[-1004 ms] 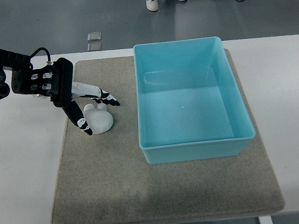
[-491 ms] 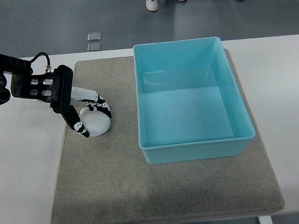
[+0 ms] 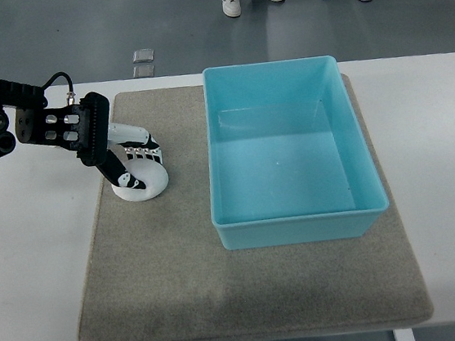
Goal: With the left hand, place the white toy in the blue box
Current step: 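Lower the left hand onto the bunny and close fingers around it, then lift the bunny with the left hand and carry it over the blue box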
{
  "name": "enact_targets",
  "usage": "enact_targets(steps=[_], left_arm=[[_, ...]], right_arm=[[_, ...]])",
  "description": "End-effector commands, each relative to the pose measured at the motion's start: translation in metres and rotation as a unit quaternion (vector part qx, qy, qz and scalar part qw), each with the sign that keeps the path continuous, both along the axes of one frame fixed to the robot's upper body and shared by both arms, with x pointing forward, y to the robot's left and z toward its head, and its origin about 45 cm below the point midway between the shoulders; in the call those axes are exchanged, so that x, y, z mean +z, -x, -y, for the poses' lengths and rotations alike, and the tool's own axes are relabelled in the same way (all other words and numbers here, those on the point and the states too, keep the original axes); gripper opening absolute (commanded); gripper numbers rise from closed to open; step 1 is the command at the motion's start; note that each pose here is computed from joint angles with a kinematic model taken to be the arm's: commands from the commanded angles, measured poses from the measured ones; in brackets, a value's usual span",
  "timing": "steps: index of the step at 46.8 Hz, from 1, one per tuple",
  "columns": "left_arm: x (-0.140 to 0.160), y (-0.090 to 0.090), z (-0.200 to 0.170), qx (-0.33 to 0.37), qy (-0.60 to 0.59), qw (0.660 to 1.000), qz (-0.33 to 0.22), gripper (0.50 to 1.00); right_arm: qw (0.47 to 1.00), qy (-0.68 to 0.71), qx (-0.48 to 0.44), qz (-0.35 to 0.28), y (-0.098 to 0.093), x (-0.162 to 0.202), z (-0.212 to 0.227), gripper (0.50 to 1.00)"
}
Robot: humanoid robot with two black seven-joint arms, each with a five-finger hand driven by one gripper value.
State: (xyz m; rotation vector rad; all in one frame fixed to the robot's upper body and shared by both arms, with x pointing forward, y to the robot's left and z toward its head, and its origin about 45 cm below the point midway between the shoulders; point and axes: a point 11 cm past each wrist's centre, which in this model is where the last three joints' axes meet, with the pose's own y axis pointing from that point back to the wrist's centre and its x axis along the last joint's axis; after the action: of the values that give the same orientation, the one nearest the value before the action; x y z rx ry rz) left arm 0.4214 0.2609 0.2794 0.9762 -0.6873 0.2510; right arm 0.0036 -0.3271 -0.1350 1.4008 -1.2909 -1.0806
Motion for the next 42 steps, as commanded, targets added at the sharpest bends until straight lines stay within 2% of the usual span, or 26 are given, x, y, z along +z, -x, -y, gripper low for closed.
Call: enact_targets(steps=[1,5,20,32,42], left_arm=[[0.006,-0.003,0.001,0.0,0.003,1.0,0.007,0.563],[0.012,-0.005,0.004,-0.002,0.007,1.0,0.014,0.568],[0.073,-0.024,0.025,-0.011,0.048,0.996,0.08,0.576],[0.095,-0.03,0.035,-0.01,0.08,0.99,0.118,0.585],[0.095,-0.03,0.056,-0.025,0.102,0.987,0.124,0.587]], right_arm=[[1.0,0.0,0.0,0.0,0.001,0.0,0.0,0.936],[1.0,0.0,0.0,0.0,0.001,0.0,0.0,0.936],[1.0,0.0,0.0,0.0,0.0,0.0,0.0,0.936],[1.0,0.0,0.0,0.0,0.0,0.0,0.0,0.936],[1.0,0.0,0.0,0.0,0.0,0.0,0.0,0.936]])
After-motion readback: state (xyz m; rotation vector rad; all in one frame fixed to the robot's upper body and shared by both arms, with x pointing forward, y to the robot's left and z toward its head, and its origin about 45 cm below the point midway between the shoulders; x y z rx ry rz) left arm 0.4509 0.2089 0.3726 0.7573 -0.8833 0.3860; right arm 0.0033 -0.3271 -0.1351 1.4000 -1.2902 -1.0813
